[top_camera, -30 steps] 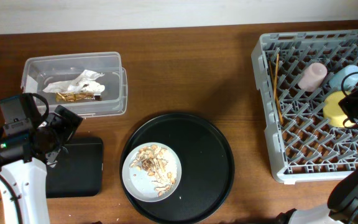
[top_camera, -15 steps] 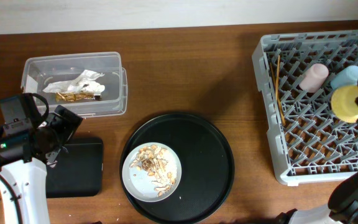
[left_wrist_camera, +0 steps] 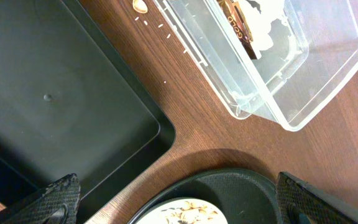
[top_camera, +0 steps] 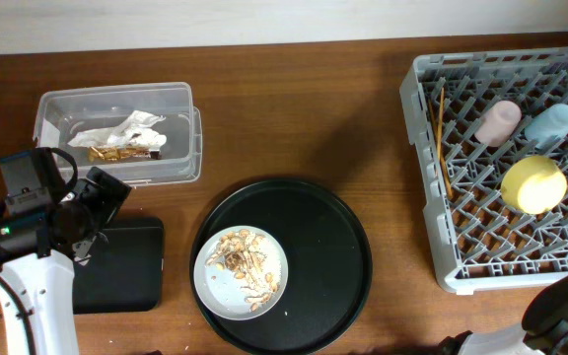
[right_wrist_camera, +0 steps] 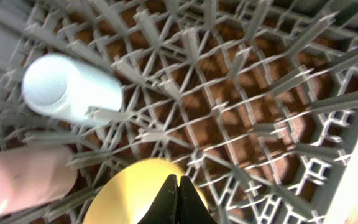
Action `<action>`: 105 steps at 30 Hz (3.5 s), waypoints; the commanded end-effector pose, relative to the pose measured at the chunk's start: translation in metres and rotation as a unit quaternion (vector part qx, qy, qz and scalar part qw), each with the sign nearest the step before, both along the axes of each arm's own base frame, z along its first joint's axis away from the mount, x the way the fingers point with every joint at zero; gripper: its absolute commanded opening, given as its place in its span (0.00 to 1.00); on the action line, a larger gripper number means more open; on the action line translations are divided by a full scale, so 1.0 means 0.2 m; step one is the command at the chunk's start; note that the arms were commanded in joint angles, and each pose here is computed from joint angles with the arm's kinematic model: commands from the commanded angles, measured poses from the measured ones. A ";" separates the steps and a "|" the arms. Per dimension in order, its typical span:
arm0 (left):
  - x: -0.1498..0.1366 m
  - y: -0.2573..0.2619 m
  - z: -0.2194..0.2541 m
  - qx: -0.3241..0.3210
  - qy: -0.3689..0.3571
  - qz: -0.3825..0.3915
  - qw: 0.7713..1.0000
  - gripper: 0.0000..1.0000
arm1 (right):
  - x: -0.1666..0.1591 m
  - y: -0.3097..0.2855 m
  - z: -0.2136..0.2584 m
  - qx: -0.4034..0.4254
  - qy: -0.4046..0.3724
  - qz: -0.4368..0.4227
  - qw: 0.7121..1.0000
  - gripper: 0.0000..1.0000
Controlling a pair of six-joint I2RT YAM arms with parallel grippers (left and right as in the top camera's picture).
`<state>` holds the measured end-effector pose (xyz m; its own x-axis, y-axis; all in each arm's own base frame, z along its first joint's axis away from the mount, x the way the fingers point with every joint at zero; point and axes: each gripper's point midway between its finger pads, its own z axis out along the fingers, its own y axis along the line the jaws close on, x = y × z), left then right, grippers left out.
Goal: Sort waste into correct bins and load items into the dishwasher rack
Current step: 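Press the yellow bowl flat and lift the right gripper away, then reach the left gripper to the white plate and grasp its rim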
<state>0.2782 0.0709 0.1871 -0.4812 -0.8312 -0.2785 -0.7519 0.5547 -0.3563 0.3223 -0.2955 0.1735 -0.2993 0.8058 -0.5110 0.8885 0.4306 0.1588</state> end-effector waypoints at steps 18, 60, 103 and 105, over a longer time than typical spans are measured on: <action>0.00 0.00 0.00 -0.005 -0.001 0.006 1.000 0.99 | 0.02 0.18 -0.17 0.069 0.045 -0.005 0.997 0.04; 0.00 0.00 0.00 -0.005 -0.001 0.006 1.000 0.99 | 0.28 0.54 0.23 0.124 -0.062 0.162 0.977 0.04; 0.04 -0.03 0.02 -0.024 -0.019 -0.003 1.000 0.99 | -0.07 0.80 0.37 0.055 0.069 0.300 0.950 0.99; 0.04 -0.13 0.03 -0.072 -0.027 -0.027 0.997 0.99 | -0.08 0.78 0.37 0.056 0.068 0.293 0.952 0.99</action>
<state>0.2827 0.0678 0.1893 -0.4820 -0.8322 -0.2742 -0.7391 0.5542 -0.3829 0.3084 -0.1312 0.2452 -0.7811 0.5188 -0.3475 0.5013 0.8528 0.1463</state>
